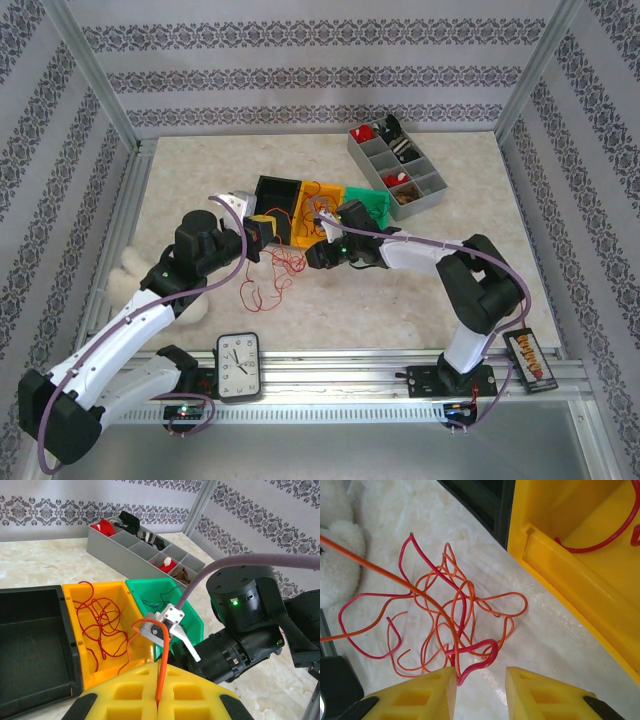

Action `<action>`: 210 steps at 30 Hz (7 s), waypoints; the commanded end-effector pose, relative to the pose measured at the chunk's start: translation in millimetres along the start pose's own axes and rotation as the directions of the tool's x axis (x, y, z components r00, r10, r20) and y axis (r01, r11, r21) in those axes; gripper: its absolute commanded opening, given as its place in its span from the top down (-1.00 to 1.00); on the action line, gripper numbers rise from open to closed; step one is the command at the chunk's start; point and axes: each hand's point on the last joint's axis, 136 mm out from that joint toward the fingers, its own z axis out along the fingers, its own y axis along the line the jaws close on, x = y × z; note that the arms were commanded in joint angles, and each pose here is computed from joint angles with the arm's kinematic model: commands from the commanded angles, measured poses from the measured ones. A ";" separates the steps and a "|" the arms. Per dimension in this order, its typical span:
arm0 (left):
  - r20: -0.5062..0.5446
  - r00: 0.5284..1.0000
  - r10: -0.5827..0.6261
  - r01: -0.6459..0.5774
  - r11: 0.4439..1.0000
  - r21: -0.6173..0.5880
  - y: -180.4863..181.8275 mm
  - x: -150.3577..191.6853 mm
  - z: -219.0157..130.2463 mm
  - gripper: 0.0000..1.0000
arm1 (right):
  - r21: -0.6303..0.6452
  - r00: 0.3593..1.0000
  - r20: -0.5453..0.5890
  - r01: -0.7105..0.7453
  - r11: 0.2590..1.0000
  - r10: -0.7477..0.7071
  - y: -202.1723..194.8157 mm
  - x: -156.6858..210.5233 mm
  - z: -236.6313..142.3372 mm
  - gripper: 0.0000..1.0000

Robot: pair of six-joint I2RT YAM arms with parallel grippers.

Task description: Untangle the cables

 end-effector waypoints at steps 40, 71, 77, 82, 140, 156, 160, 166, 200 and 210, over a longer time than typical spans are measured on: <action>0.297 0.955 0.014 0.283 0.268 -0.921 176.9 23.1 -149.4 1.00 | 0.437 0.944 0.316 -0.229 0.870 0.090 -86.2 17.4 -150.0 1.00; 0.275 0.959 0.073 0.279 -0.053 -0.959 195.2 17.1 -216.3 1.00 | 0.571 0.715 0.679 -0.657 0.492 0.168 -170.7 67.0 -277.8 1.00; 0.226 0.972 -0.069 0.231 0.479 -0.847 182.9 37.6 -112.7 1.00 | 0.432 0.801 0.595 -0.383 0.817 0.061 -110.4 9.7 -242.7 1.00; 0.111 0.971 -0.210 0.225 0.666 -0.711 162.2 72.8 -62.8 0.62 | 0.326 0.855 0.519 -0.188 0.927 -0.010 -59.8 -13.0 -217.2 1.00; -0.498 0.864 0.078 -0.076 0.997 0.025 18.3 186.4 160.4 -0.38 | 0.121 0.843 0.535 -0.009 0.993 -0.058 24.9 -27.7 -241.5 1.00; -0.662 0.747 0.056 -0.177 0.977 -0.117 57.6 237.7 137.4 1.00 | 0.355 0.655 0.744 -0.217 0.909 -0.134 -4.5 -57.4 -332.8 1.00; -0.696 0.718 0.009 -0.222 0.951 -0.216 77.3 249.4 113.2 1.00 | 0.431 0.567 0.805 -0.362 0.826 -0.172 -23.1 -54.5 -372.6 1.00; -0.745 0.661 -0.087 -0.347 0.845 -0.407 115.9 258.5 62.2 1.00 | 0.470 0.480 0.852 -0.532 0.704 -0.207 -46.3 -40.6 -408.5 1.00; -0.345 0.865 0.365 -0.350 0.931 0.108 -28.5 99.9 102.6 -0.57 | 0.293 0.539 0.833 -0.237 0.926 -0.126 8.7 -70.8 -369.7 1.00; -0.251 0.812 0.528 -0.491 0.849 0.197 -75.0 123.8 178.8 -0.56 | 0.199 0.534 0.841 -0.163 0.966 -0.083 41.1 -84.0 -378.1 1.00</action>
